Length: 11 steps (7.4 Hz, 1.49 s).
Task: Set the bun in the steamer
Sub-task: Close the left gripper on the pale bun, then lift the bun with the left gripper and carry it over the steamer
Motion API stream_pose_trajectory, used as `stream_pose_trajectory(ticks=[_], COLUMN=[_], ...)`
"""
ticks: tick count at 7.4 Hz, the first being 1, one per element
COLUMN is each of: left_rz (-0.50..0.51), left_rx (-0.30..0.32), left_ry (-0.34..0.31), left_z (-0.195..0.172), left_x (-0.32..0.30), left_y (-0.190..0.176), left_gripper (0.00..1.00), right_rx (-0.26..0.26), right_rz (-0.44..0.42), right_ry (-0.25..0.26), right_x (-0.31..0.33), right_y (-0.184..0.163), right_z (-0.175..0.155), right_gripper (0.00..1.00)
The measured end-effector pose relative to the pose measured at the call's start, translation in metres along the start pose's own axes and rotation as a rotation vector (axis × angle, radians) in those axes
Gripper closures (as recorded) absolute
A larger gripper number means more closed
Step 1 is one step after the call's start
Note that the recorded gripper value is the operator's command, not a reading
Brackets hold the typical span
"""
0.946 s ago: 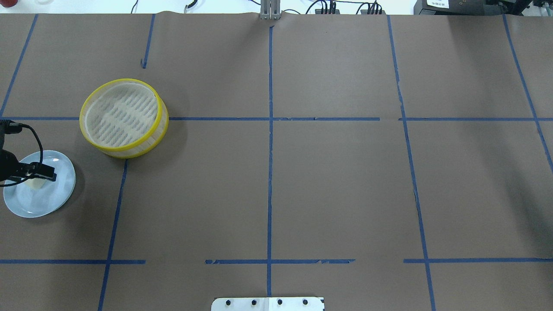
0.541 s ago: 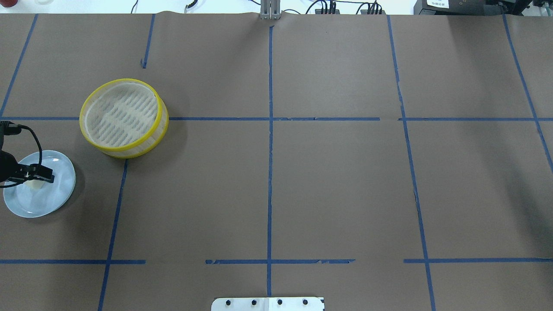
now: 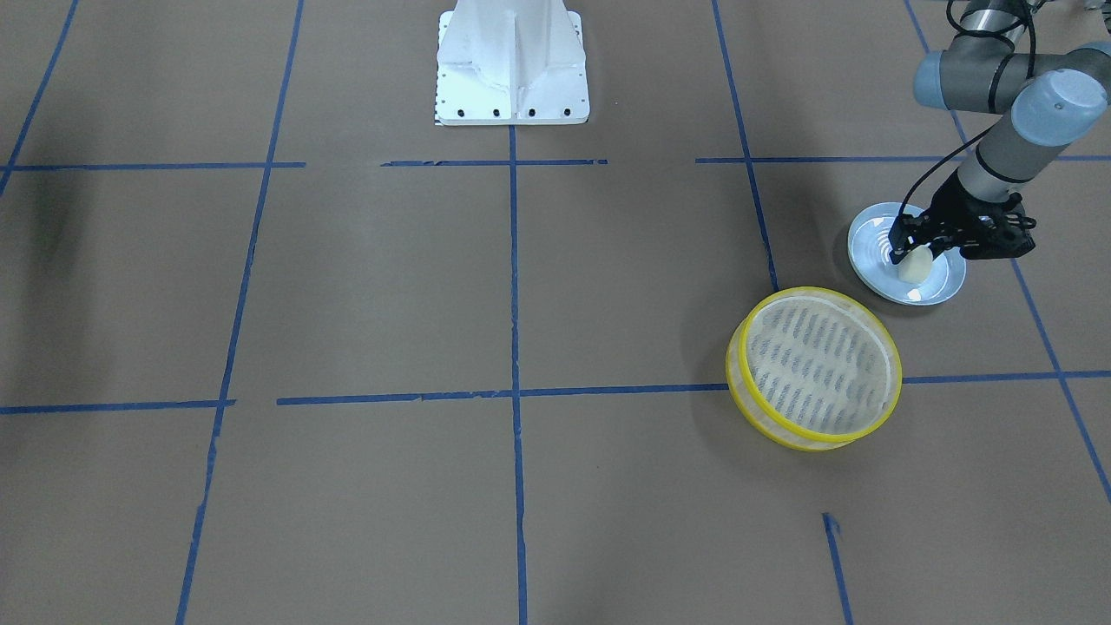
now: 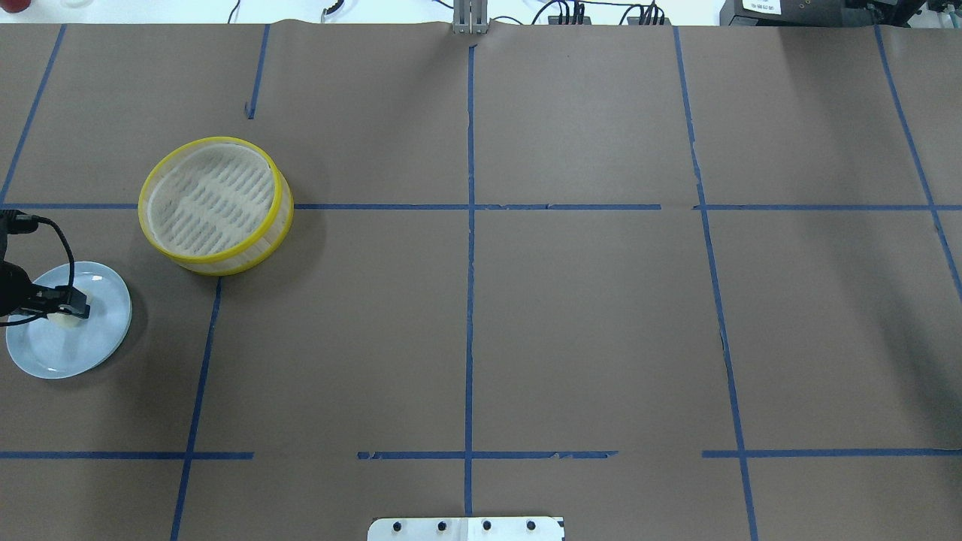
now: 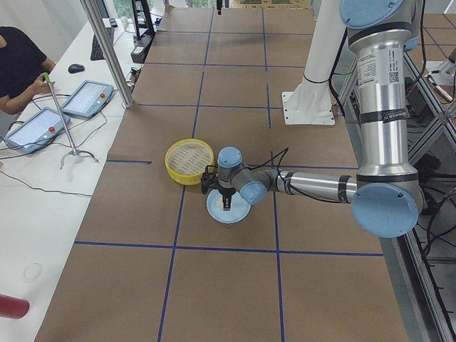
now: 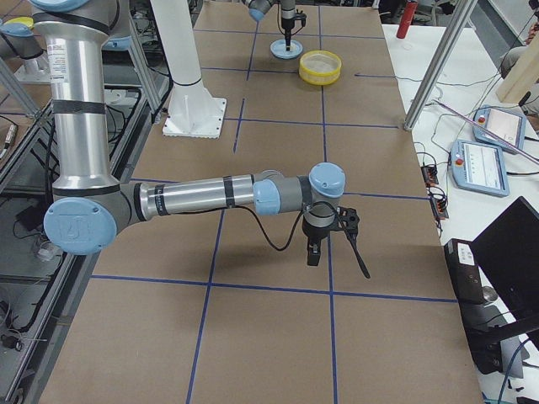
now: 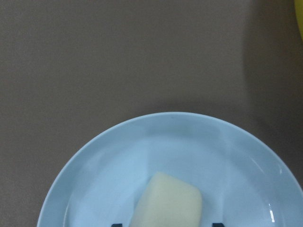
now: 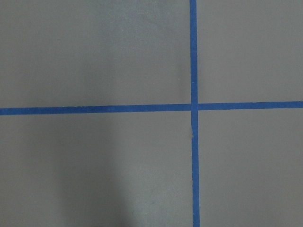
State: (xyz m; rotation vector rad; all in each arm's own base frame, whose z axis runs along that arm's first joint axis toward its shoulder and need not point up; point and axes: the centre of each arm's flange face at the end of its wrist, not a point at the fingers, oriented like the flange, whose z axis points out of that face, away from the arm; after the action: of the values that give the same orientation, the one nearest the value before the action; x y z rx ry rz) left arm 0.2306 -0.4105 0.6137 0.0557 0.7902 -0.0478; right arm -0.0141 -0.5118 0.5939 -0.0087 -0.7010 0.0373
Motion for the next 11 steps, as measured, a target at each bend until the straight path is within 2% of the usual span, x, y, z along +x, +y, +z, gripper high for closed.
stream_pose_trajectory(ticks=[2, 7, 9, 11], left_rz=[0.000, 0.000, 0.010, 0.013], left_rx=[0.000, 0.009, 0.020, 0.019], left_ry=[0.000, 0.006, 0.024, 0.023], left_z=[0.000, -0.006, -0.026, -0.061], left_x=[0.000, 0.002, 0.005, 0.020], left_y=[0.000, -0.001, 0.009, 0.017], left_gripper=[0.69, 0.69, 0.69, 0.69], right_rx=[0.000, 0.000, 0.000, 0.000], right_rz=[0.000, 0.000, 0.000, 0.000], right_ry=[0.000, 0.000, 0.000, 0.000], right_x=[0.000, 0.000, 0.000, 0.000], right_y=[0.000, 0.000, 0.000, 0.000], right_z=[0.000, 0.000, 0.000, 0.000], right_gripper=[0.00, 0.00, 0.00, 0.00])
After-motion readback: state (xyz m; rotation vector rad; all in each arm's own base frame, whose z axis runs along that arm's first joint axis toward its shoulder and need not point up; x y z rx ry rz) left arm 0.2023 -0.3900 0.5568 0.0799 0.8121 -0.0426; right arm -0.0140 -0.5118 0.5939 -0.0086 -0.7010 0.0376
